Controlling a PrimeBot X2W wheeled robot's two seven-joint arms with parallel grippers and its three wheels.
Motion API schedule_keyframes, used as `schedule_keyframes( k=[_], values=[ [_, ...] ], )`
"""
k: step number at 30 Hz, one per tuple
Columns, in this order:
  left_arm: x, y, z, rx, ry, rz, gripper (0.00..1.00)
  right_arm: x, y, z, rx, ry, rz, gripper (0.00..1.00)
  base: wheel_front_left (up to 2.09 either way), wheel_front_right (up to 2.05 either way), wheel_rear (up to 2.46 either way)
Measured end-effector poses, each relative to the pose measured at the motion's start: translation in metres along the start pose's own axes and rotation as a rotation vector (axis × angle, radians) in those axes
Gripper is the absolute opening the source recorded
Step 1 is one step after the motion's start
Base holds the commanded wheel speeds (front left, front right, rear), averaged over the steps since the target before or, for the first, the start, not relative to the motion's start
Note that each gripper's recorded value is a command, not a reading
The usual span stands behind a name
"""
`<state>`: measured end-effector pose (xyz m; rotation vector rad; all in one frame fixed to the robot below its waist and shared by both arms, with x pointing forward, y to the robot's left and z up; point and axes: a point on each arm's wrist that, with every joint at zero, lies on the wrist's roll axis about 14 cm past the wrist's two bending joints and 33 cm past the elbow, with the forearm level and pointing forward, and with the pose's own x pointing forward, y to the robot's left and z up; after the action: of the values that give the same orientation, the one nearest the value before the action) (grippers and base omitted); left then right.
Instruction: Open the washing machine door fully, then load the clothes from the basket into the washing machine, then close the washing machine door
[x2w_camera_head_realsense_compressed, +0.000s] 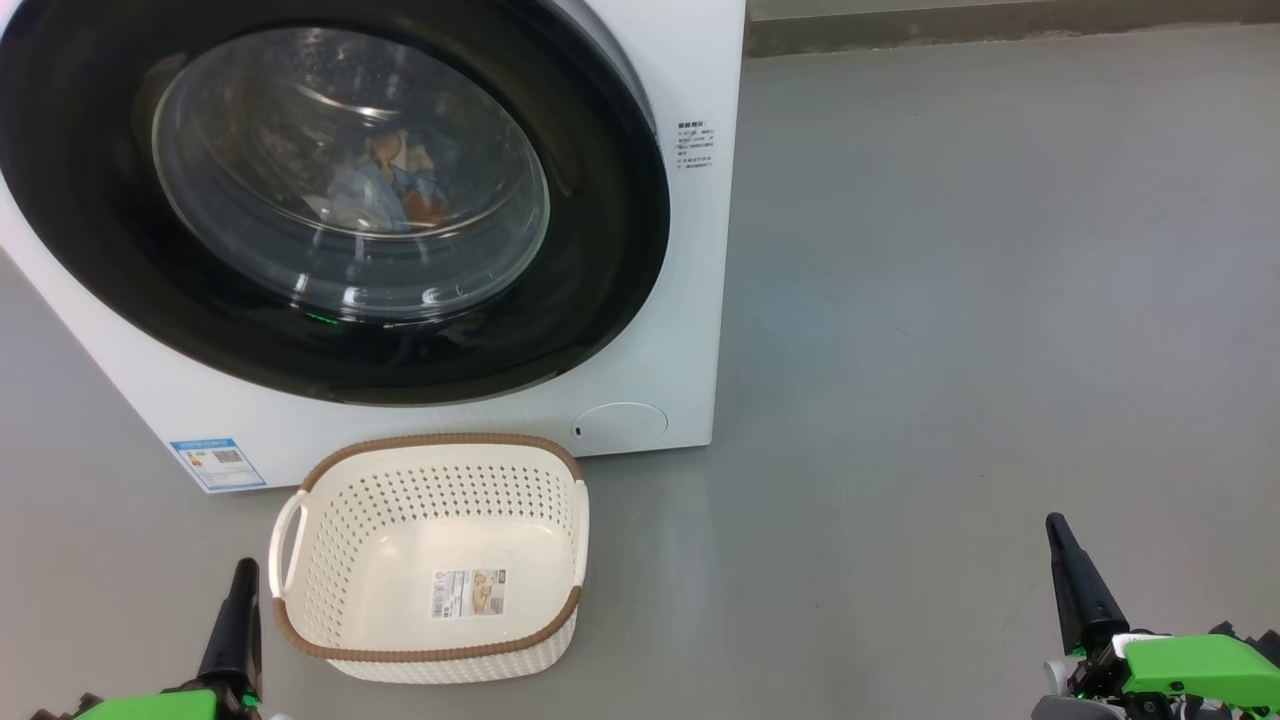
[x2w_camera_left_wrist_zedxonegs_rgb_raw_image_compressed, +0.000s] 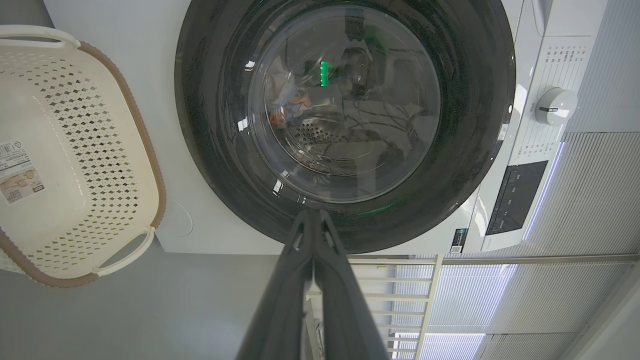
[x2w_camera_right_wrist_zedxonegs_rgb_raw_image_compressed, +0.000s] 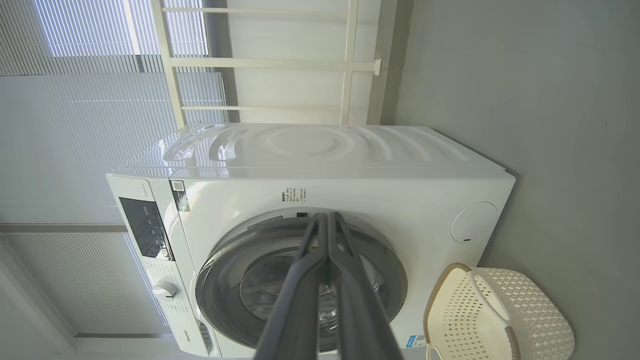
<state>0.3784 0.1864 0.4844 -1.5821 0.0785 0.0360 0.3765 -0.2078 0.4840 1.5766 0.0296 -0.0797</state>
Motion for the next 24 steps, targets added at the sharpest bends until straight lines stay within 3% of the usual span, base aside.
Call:
schedule_keyframes(
  k=[24],
  values=[
    [0.0, 0.0, 0.0001, 0.0, 0.0, 0.0, 0.0, -0.0001, 0.0, 0.0009, 0.001, -0.003, 0.0, 0.0, 0.0, 0.0, 0.0]
  ],
)
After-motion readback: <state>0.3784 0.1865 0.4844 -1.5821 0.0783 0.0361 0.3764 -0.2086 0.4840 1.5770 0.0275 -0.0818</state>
